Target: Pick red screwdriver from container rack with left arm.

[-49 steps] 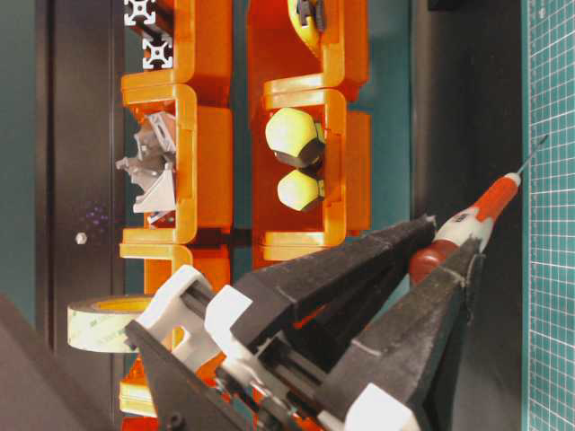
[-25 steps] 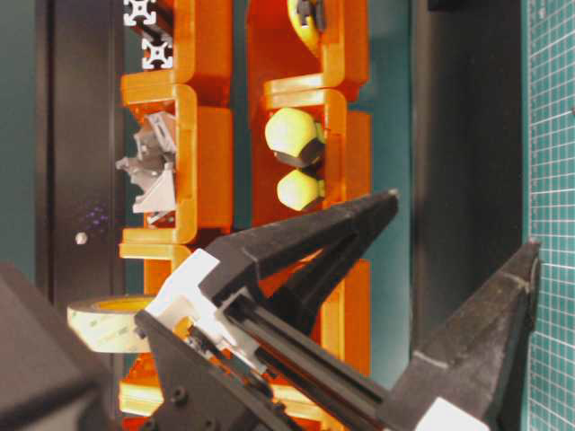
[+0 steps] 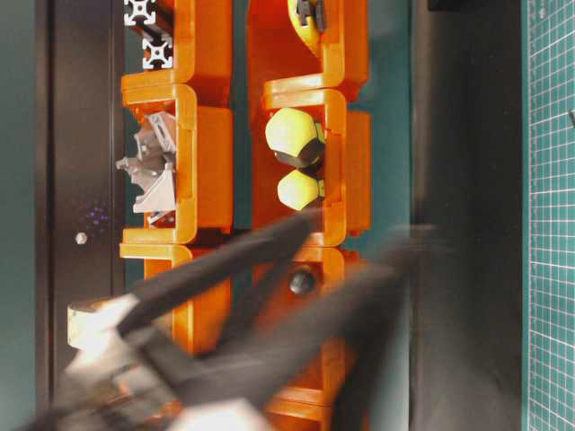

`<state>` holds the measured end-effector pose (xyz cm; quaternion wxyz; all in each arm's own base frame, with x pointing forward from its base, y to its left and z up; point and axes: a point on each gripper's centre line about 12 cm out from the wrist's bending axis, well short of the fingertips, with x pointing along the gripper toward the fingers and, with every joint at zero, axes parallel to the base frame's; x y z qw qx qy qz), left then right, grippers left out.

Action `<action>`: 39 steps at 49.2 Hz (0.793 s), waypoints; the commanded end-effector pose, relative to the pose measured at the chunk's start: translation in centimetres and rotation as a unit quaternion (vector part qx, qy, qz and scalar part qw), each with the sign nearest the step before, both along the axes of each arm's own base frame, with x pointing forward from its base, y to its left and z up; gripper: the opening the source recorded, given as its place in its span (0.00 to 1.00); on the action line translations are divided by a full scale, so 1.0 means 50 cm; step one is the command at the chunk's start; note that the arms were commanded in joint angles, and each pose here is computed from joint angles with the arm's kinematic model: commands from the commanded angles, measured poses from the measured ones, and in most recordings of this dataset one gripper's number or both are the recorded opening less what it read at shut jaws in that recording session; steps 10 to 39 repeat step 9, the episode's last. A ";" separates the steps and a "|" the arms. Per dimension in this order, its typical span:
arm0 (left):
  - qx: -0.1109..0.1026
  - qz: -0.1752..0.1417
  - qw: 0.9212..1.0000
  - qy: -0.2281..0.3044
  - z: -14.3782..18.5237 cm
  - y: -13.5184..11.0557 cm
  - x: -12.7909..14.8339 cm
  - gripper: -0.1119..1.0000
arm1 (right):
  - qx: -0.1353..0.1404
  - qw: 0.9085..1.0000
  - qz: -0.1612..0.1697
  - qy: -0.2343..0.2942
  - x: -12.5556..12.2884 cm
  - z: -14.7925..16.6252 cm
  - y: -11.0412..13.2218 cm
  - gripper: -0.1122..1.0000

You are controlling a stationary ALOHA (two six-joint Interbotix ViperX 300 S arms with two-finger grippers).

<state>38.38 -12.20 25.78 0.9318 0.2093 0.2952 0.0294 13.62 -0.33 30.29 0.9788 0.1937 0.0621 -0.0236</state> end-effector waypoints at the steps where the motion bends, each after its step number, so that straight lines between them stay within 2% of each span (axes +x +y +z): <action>1: -0.033 -0.003 0.998 -0.059 0.099 0.008 -0.036 0.89 | -0.006 1.000 0.001 -0.004 0.005 0.018 0.000 0.10; 9: -0.060 -0.004 0.993 -0.106 0.174 0.038 -0.100 0.89 | -0.025 1.000 -0.002 -0.005 0.007 0.014 -0.003 0.10; 39: -0.060 -0.004 0.993 -0.106 0.174 0.038 -0.100 0.89 | -0.025 1.000 -0.002 -0.005 0.007 0.014 -0.003 0.10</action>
